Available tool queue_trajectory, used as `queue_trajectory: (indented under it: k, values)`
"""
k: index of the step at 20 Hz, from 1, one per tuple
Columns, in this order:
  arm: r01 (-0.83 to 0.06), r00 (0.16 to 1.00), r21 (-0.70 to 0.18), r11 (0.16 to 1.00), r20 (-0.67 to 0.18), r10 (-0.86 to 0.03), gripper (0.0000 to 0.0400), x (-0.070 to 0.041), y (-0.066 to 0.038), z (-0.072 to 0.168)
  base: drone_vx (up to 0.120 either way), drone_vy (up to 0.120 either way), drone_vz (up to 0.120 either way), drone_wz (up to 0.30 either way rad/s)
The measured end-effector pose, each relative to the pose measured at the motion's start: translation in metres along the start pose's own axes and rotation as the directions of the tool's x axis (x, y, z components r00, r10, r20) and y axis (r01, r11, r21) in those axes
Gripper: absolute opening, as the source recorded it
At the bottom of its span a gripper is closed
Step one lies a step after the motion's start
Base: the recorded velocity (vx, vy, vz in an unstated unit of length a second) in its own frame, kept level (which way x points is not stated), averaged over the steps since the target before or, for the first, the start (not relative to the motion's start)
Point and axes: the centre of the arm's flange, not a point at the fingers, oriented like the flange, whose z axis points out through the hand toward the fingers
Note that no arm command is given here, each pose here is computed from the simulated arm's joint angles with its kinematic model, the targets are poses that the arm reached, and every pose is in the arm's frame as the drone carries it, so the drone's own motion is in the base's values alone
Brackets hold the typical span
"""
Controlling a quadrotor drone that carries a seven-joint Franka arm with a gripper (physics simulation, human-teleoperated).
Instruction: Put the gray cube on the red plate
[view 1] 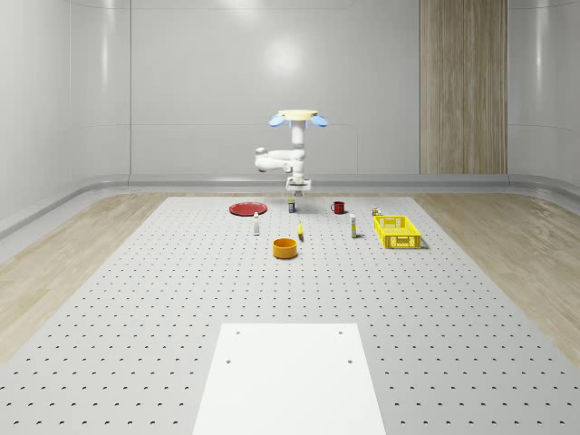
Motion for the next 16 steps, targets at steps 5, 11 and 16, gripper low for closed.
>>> queue_trajectory:
  k: [5, 11, 16]
  values:
    - [0.0, 1.0, 0.0, 1.0, 0.0, 0.0, 0.0251, 0.0, 0.0, 0.0, -0.12, -0.12, 0.0, 0.0]
    - [0.0, 1.0, 0.0, 1.0, 0.0, 0.0, 0.0251, 0.0, 0.0, 0.0, -0.013, -0.12, 0.0, 0.0]
    - [0.0, 1.0, 0.0, 1.0, 0.0, 0.0, 0.0251, 0.0, 0.0, 0.0, 0.0, -0.12, -0.064, 0.0]
